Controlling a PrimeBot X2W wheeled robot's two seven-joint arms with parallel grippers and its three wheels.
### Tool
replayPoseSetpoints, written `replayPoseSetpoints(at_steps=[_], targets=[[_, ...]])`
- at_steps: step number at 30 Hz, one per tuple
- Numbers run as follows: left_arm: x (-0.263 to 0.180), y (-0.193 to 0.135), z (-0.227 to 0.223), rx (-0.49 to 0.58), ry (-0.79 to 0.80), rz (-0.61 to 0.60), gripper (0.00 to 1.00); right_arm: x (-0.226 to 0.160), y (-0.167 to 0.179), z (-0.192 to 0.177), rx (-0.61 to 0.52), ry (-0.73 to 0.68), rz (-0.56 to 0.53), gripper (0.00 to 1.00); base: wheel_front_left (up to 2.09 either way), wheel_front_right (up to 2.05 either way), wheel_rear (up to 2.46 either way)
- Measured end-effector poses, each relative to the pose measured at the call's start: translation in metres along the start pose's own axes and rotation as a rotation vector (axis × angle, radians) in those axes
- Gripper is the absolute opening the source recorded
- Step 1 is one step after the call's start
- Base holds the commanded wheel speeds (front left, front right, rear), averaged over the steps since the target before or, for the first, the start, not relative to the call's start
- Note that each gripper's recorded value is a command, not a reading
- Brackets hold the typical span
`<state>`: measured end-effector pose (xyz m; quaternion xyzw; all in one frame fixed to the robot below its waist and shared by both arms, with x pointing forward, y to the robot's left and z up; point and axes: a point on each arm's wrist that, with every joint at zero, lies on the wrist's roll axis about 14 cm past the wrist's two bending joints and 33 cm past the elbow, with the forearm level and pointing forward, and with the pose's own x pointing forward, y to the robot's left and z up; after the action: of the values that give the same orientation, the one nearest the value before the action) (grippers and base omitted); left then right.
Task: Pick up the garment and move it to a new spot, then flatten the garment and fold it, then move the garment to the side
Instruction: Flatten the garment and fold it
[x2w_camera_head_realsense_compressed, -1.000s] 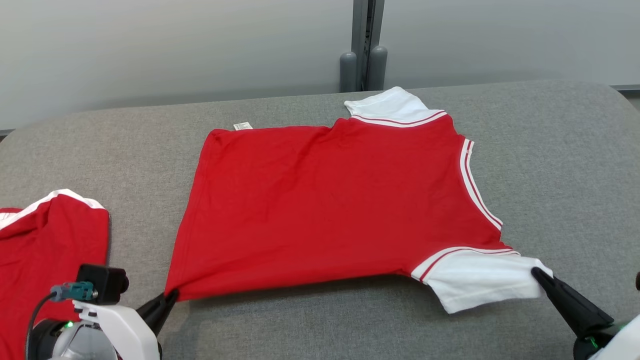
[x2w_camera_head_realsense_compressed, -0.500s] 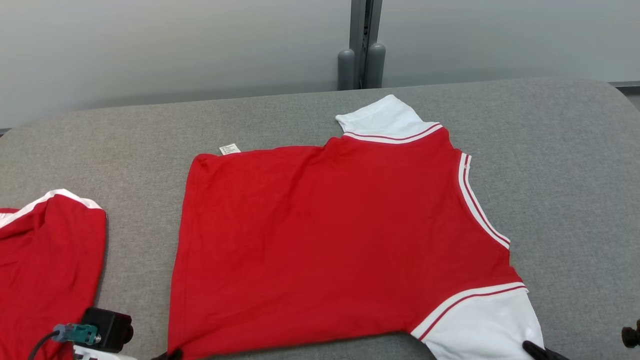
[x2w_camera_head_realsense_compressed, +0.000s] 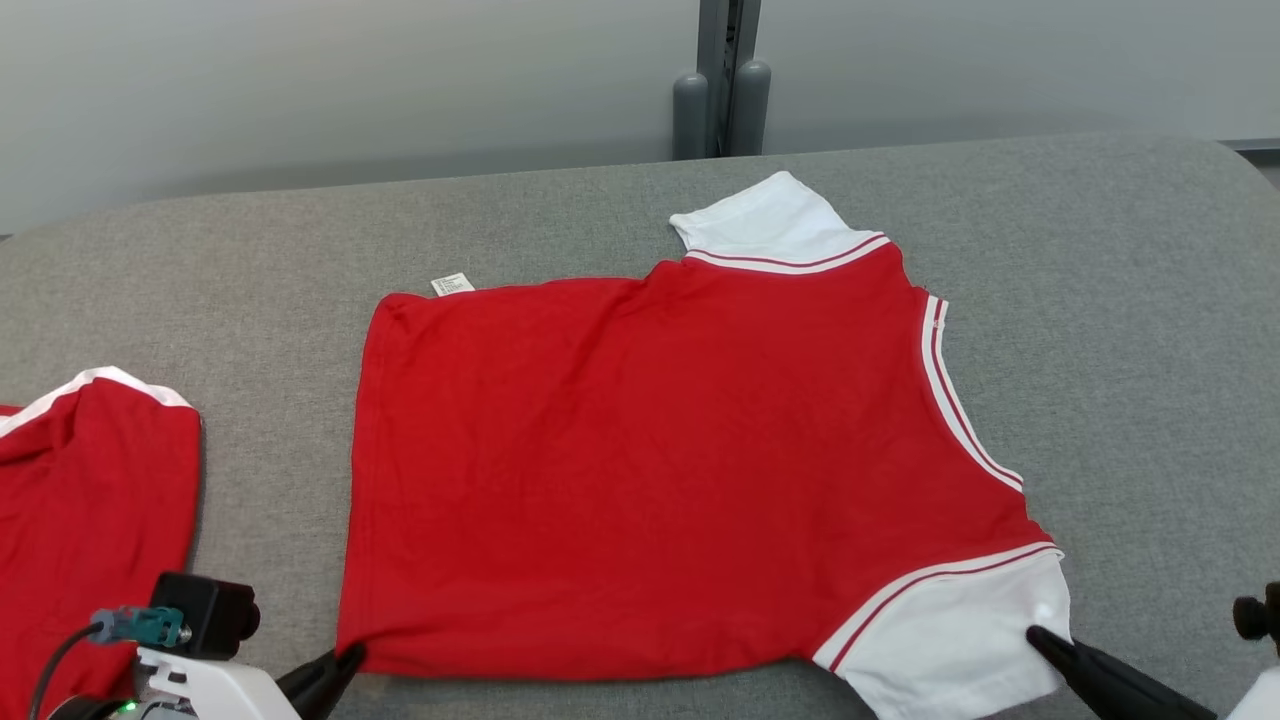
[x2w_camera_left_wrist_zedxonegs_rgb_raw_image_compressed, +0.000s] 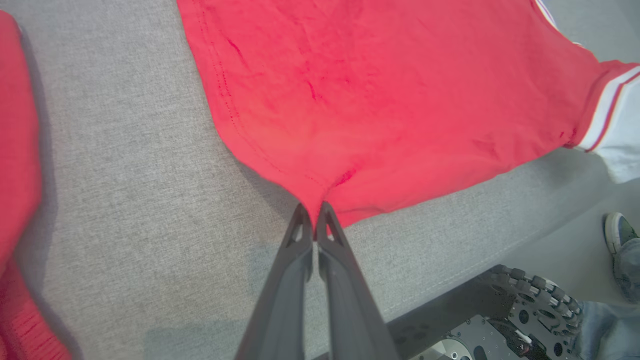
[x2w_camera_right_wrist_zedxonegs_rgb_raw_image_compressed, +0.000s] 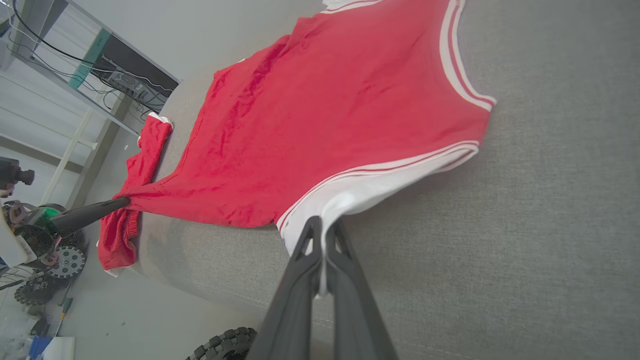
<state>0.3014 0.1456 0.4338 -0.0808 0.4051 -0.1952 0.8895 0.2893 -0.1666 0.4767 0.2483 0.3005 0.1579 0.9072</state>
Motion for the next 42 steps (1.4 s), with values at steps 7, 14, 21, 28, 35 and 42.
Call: replayPoseSetpoints(at_steps=[7,14,21,28,35,42], targets=[[0.015,0.007,0.022,0.025,-0.032,-0.007,0.0,0.019,-0.013,0.032,-0.062,-0.035,-0.058,0.0,0.0,0.0,0.0],[0.032,0.014,0.036,0.015,-0.026,-0.035,0.0,0.046,-0.013,0.048,-0.077,-0.042,-0.053,0.0,0.0,0.0,0.0],[0.044,0.026,0.049,-0.004,0.003,-0.045,0.0,0.06,-0.016,0.062,-0.086,-0.052,-0.055,0.0,0.0,0.0,0.0],[0.064,0.037,0.052,-0.032,0.061,-0.055,0.0,0.072,-0.03,0.07,-0.061,-0.044,-0.079,0.0,0.0,0.0,0.0],[0.082,0.037,0.06,-0.038,0.08,-0.073,0.0,0.084,-0.038,0.076,-0.052,-0.038,-0.093,0.0,0.0,0.0,0.0],[0.097,0.037,0.06,-0.051,0.108,-0.083,0.0,0.09,-0.048,0.083,-0.043,-0.05,-0.115,0.0,0.0,0.0,0.0]])
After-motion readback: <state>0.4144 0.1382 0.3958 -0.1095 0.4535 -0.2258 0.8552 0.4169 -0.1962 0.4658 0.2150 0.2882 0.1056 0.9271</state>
